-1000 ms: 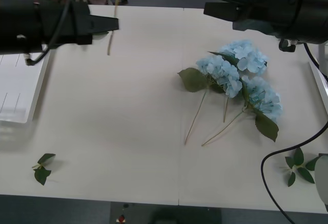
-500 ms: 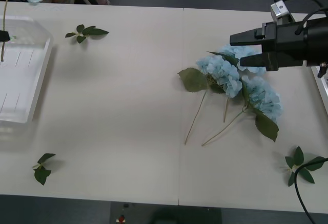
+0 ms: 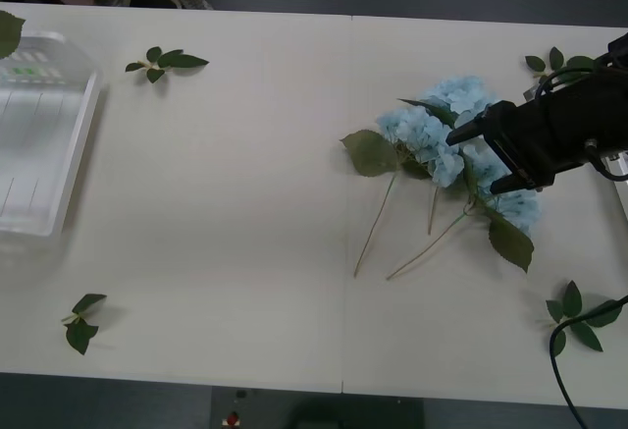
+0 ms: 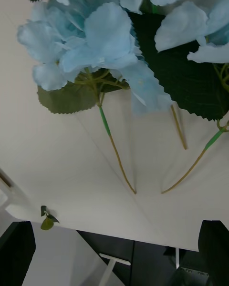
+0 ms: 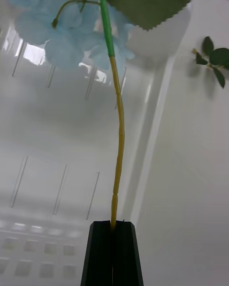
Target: Put the red flowers into the right box and the blue flowers into the left box
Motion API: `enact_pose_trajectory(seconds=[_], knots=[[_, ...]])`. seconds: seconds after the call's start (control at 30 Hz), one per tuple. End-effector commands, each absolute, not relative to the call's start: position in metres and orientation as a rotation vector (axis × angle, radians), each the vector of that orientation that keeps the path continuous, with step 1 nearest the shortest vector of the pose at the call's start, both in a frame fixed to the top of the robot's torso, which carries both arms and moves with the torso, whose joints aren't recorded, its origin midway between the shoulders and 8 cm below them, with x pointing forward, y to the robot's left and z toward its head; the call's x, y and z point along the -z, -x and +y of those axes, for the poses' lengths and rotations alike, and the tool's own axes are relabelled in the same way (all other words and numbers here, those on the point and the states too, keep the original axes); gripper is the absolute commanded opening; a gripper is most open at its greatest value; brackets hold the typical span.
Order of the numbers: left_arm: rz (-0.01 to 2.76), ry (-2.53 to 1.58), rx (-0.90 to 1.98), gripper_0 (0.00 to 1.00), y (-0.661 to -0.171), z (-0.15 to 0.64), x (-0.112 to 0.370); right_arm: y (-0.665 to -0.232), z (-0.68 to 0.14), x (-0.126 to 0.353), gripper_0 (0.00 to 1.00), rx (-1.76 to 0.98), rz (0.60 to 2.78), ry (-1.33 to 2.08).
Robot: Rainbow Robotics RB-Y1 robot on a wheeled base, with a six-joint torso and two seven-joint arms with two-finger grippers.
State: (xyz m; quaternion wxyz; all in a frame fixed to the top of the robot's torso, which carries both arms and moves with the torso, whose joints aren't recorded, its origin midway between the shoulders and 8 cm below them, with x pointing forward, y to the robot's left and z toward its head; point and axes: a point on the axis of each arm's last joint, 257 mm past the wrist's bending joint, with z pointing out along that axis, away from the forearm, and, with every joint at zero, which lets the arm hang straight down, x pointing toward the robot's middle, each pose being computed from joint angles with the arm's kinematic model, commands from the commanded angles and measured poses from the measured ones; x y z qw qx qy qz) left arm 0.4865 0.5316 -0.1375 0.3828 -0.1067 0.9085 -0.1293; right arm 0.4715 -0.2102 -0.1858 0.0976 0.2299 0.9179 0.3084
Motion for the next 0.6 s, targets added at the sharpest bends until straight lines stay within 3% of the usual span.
enact_pose_trajectory(seconds=[0.03, 0.27, 0.3, 0.37, 0.4, 0.5, 0.6], knots=[[2.325, 0.258, 0.165, 0.00, -0.478, 0.568, 0.125, -0.473, -0.198, 0.187, 1.00, -0.829, 2.721, -0.743], [2.326, 0.272, 0.100, 0.03, -0.476, 0.581, 0.136, -0.461, -0.200, 0.222, 1.00, -0.690, 2.730, -0.940], [2.327, 0.272, 0.097, 0.09, -0.476, 0.581, 0.136, -0.459, -0.202, 0.225, 1.00, -0.685, 2.724, -0.954], [2.326, 0.271, 0.098, 0.44, -0.476, 0.581, 0.136, -0.450, -0.211, 0.236, 1.00, -0.649, 2.714, -0.986], [2.325, 0.268, 0.099, 0.53, -0.477, 0.581, 0.136, -0.448, -0.216, 0.240, 1.00, -0.634, 2.709, -1.000], [2.326, 0.260, 0.107, 0.71, -0.477, 0.578, 0.137, -0.445, -0.232, 0.254, 1.00, -0.570, 2.685, -1.062], [2.321, 0.251, 0.112, 0.77, -0.478, 0.577, 0.136, -0.445, -0.248, 0.265, 1.00, -0.516, 2.653, -1.105]])
